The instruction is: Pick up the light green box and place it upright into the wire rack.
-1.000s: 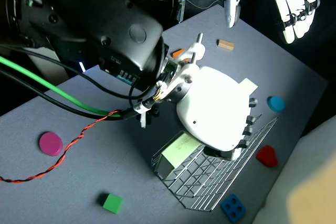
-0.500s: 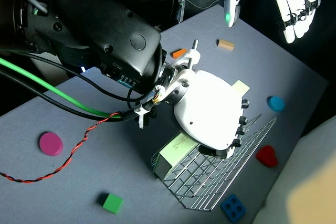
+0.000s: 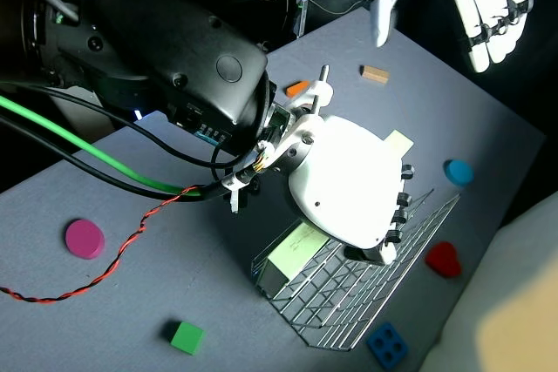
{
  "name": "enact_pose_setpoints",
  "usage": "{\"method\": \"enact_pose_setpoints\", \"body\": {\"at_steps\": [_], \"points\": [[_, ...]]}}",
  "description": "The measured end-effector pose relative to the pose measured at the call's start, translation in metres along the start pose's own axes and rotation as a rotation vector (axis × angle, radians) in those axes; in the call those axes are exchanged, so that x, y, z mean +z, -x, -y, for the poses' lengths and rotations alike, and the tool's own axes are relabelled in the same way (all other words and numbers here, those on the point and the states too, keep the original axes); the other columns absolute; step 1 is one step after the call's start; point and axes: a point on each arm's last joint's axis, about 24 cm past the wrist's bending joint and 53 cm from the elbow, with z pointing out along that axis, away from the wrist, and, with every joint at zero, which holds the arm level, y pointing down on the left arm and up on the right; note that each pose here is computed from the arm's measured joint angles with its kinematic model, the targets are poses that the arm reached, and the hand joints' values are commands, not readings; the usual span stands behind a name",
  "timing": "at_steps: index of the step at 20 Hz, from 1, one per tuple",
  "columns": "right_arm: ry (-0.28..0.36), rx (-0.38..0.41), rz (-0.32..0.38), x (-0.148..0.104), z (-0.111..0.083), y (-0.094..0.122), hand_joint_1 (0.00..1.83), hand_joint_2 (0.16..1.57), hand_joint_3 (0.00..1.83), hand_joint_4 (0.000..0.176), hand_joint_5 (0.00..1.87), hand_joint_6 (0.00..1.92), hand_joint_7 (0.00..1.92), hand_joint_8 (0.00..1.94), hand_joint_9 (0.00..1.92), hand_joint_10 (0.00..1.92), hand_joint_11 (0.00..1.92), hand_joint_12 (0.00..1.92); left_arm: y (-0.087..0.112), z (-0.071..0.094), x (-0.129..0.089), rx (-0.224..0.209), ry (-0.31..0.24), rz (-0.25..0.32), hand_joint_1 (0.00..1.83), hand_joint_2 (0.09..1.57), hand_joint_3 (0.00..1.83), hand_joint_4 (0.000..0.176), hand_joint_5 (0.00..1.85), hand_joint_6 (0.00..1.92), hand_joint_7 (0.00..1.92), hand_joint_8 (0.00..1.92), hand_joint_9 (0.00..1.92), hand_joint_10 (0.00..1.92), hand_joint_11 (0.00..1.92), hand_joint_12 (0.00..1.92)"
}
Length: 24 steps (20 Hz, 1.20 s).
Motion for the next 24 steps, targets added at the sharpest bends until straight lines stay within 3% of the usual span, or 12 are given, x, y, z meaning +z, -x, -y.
{"method": "enact_pose_setpoints", "body": {"at_steps": [6, 9, 16, 21, 24], "points": [[-0.001, 0.002, -0.004, -0.001, 0.001, -0.002, 0.78, 1.0, 0.0, 0.0, 0.35, 0.0, 0.4, 0.0, 0.37, 0.0, 0.01, 1.04, 0.0, 0.0, 0.0, 0.0, -0.001, 0.0, 0.15, 1.13, 0.0, 0.0, 0.18, 0.0, 0.18, 0.0, 0.18, 0.0, 0.0, 0.64], [0.008, 0.002, 0.004, -0.008, -0.002, 0.004, 0.58, 0.95, 0.0, 0.0, 0.22, 0.0, 0.27, 0.0, 0.26, 0.0, 0.0, 0.89, 0.0, 0.0, 0.0, 0.0, 0.0, -0.001, 0.15, 1.13, 0.0, 0.0, 0.18, 0.0, 0.19, 0.0, 0.19, 0.0, 0.0, 0.64], [0.074, -0.016, 0.064, -0.037, -0.028, 0.039, 0.34, 0.92, 0.0, 0.0, 0.21, 0.01, 0.25, 0.0, 0.22, 0.0, 0.0, 0.77, 0.0, -0.001, 0.0, -0.001, 0.003, -0.001, 0.14, 1.14, 0.0, 0.0, 0.17, 0.0, 0.18, 0.0, 0.18, 0.0, 0.0, 0.62], [0.077, -0.105, 0.109, -0.07, -0.032, 0.049, 0.34, 0.92, 0.0, 0.0, 0.22, 0.0, 0.26, 0.0, 0.23, 0.0, 0.0, 0.76, 0.0, -0.001, 0.0, -0.008, 0.002, -0.001, 0.15, 1.13, 0.0, 0.0, 0.18, 0.0, 0.18, 0.0, 0.18, 0.0, 0.0, 0.61], [0.109, -0.294, 0.218, -0.099, -0.049, 0.055, 0.35, 0.92, 0.0, 0.0, 0.22, 0.01, 0.26, 0.0, 0.23, 0.01, 0.0, 0.76, 0.0, -0.001, 0.0, -0.008, 0.002, -0.001, 0.15, 1.13, 0.0, 0.0, 0.2, 0.01, 0.2, 0.0, 0.18, 0.0, 0.0, 0.63]]}}
